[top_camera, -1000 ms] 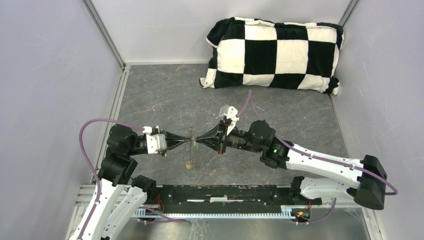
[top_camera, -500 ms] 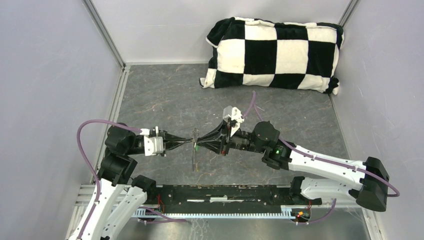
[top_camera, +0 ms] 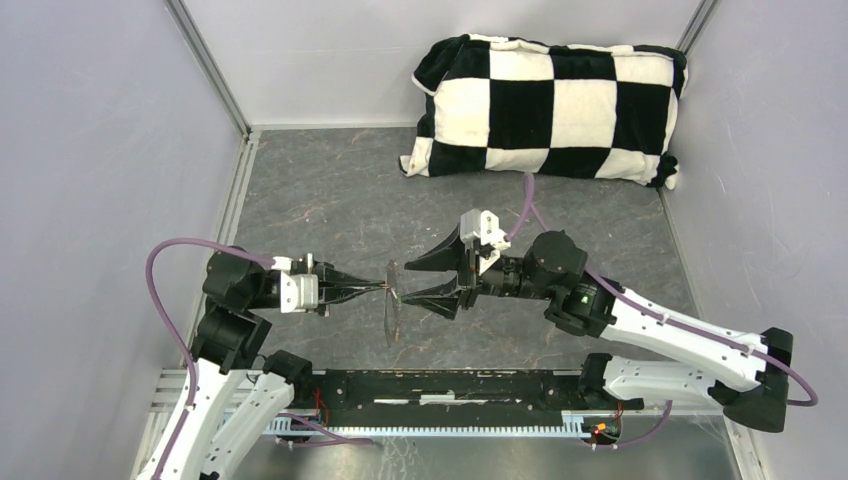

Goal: Put the keys on the keyring
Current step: Insert the key onto the keyring, then adjust the key on the keyring.

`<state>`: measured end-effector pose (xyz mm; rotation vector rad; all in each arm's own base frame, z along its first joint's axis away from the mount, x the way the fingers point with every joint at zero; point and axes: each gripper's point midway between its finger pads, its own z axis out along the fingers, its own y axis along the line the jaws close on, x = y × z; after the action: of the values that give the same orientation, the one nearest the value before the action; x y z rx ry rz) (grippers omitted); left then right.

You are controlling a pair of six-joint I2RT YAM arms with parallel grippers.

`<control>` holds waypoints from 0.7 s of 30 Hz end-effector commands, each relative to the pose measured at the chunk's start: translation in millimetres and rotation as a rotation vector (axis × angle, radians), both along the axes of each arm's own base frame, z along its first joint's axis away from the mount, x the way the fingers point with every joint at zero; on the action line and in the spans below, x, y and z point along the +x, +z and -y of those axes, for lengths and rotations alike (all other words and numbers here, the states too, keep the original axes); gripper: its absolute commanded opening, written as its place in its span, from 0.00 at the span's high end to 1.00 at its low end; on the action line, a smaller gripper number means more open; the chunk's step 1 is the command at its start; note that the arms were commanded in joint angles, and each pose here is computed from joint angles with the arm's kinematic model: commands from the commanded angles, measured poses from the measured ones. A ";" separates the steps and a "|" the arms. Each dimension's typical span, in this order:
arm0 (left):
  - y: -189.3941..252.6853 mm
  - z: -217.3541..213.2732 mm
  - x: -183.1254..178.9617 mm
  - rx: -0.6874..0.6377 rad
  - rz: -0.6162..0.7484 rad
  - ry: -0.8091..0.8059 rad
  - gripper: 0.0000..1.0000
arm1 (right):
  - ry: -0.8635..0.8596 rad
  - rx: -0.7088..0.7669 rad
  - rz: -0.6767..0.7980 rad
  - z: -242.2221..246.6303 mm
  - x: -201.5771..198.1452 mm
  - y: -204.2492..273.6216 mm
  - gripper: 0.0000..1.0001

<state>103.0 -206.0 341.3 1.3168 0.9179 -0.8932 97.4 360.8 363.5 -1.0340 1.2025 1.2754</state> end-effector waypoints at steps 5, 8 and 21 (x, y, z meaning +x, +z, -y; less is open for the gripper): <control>21.9 1.6 -16.5 -0.026 -0.043 -0.075 0.98 | 0.105 -0.047 0.173 -7.1 -10.2 40.6 0.38; 23.9 1.4 -19.0 -0.025 -0.046 -0.086 0.98 | 0.148 -0.105 0.209 -14.3 -11.0 33.5 0.44; 31.1 -0.4 -27.7 -0.030 -0.038 -0.106 0.98 | 0.256 -0.135 0.219 -17.4 -25.2 24.2 0.58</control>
<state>86.9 -207.6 351.2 1.3266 0.9323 -1.0168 77.1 381.2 365.4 -1.4286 1.1065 1.2361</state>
